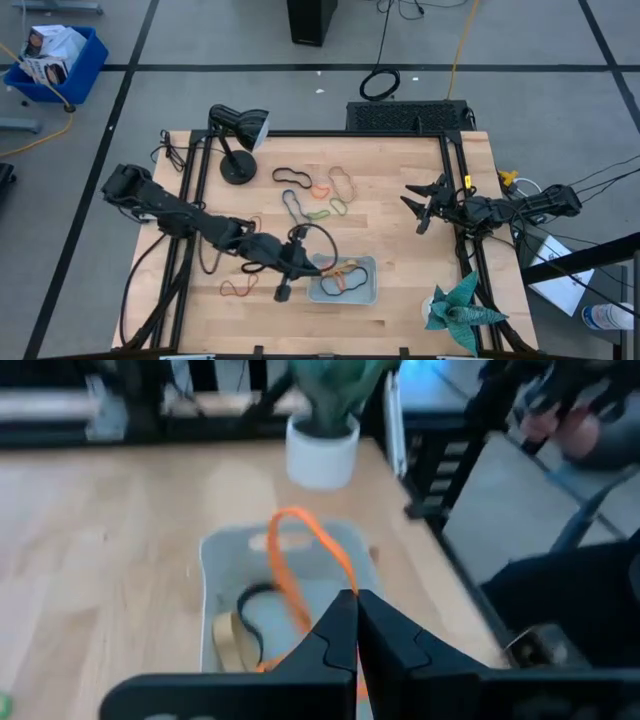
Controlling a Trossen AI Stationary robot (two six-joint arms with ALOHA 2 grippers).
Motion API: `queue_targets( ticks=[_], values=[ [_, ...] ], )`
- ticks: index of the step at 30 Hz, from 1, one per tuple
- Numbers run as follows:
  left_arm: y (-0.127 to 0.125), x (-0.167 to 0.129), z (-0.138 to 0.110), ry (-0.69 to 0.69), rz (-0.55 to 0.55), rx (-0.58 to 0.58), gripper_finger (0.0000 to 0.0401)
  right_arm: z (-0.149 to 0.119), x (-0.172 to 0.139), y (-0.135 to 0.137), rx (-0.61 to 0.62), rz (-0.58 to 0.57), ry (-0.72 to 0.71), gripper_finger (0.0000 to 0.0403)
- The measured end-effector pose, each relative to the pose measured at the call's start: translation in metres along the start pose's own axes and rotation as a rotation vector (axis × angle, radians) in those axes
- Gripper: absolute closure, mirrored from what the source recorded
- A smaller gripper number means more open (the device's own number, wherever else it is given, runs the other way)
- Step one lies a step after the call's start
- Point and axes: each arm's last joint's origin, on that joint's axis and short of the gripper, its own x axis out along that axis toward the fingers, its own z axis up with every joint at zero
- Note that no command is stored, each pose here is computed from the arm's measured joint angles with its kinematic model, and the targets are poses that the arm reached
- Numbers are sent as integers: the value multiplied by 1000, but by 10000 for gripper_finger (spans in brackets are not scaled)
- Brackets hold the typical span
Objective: Pick and place rubber bands into bin
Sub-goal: Put the bottom orange rubber band into the gray bin
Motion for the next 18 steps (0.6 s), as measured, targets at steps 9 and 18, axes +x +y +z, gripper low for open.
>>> queue_targets(
  ticks=[9,18],
  values=[
    [18,47,-39,137,-33,-30,391,0,0,0,-2,-1,3,234],
    [34,71,-68,234,15,-106,380,-1,1,0,-8,-1,11,234]
  ],
)
